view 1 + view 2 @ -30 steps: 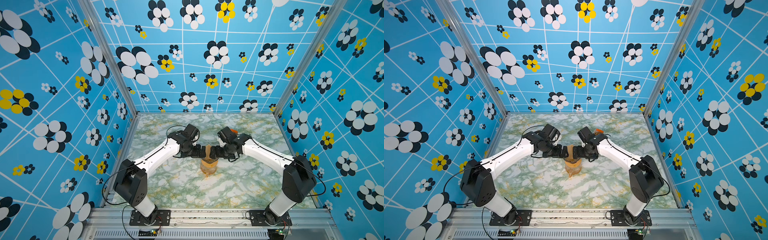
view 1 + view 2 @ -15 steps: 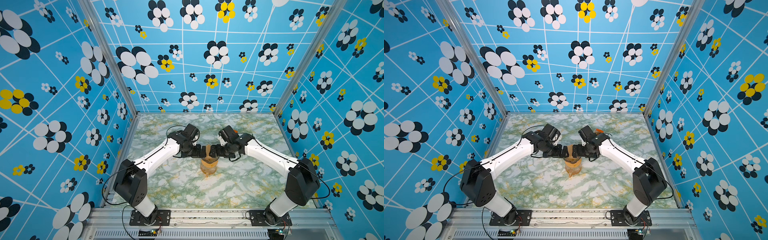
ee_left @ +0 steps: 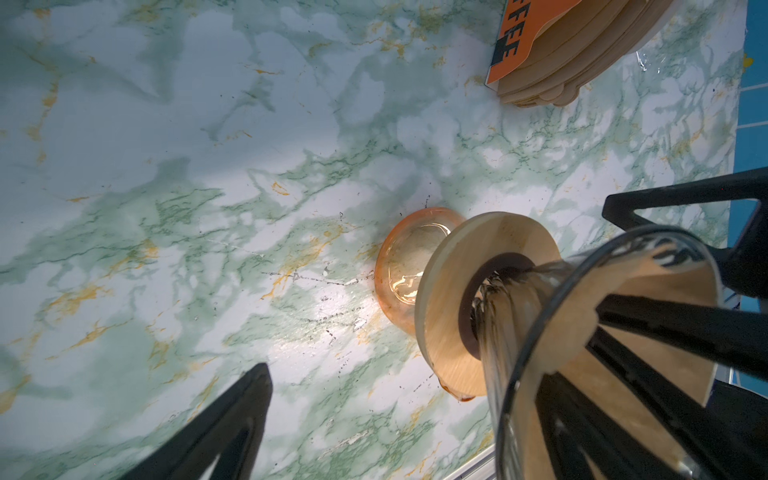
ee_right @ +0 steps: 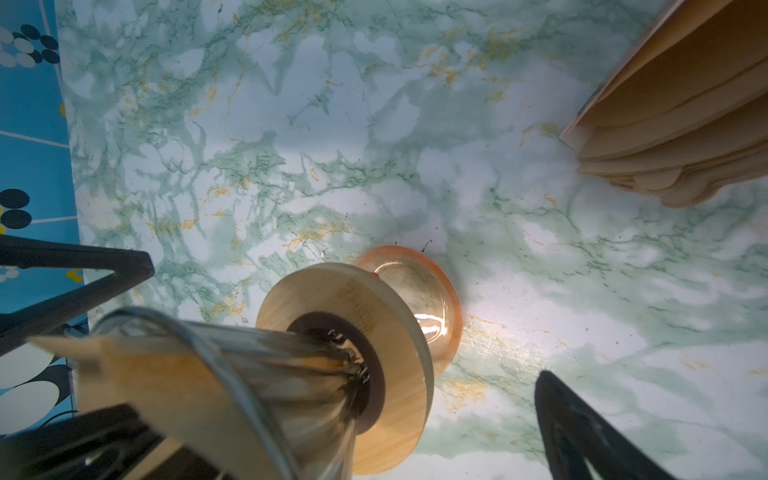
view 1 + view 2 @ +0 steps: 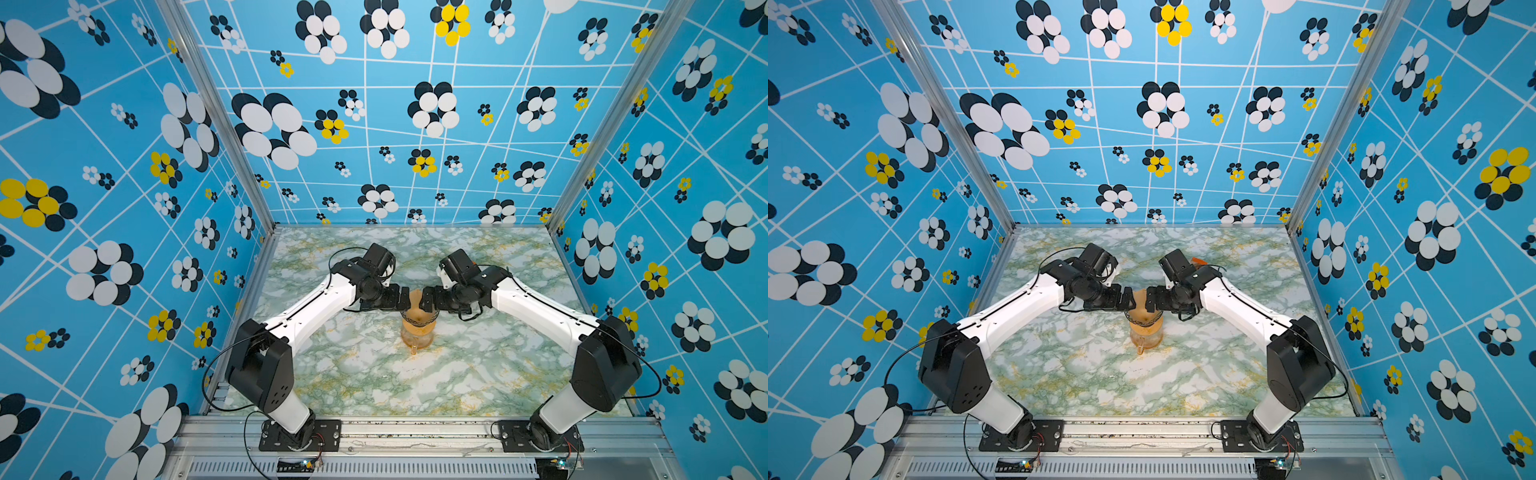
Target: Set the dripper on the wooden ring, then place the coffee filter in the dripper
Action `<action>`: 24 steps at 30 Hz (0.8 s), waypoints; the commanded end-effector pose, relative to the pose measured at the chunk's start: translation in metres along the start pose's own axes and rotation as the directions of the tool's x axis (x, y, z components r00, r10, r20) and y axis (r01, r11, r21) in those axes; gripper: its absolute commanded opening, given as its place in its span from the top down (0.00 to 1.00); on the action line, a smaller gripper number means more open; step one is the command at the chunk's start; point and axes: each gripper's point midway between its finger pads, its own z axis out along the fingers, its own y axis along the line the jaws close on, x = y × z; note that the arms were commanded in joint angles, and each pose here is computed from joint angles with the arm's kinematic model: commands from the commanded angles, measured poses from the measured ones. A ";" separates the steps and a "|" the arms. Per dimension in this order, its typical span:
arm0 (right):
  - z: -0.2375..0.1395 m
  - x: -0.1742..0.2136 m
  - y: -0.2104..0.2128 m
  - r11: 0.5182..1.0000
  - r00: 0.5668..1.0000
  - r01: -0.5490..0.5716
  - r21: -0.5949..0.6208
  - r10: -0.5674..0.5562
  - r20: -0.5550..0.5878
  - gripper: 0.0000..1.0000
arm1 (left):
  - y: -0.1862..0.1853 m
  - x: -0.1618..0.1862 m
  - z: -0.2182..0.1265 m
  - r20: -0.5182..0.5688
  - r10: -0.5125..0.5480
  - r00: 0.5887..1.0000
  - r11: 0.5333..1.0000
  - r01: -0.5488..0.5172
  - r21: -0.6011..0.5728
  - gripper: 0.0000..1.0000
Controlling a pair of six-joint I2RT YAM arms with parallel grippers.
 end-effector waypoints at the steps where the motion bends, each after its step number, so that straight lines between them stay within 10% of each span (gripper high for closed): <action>1: -0.006 0.000 -0.004 1.000 1.000 -0.014 0.006 0.014 0.020 0.03 | -0.003 -0.006 -0.008 0.021 0.016 1.000 1.000 -0.017 0.014 0.01; 24: -0.003 0.011 -0.016 0.999 1.000 -0.027 0.018 0.027 0.002 0.03 | 0.007 0.000 0.002 -0.010 -0.002 1.000 1.000 0.002 -0.030 0.01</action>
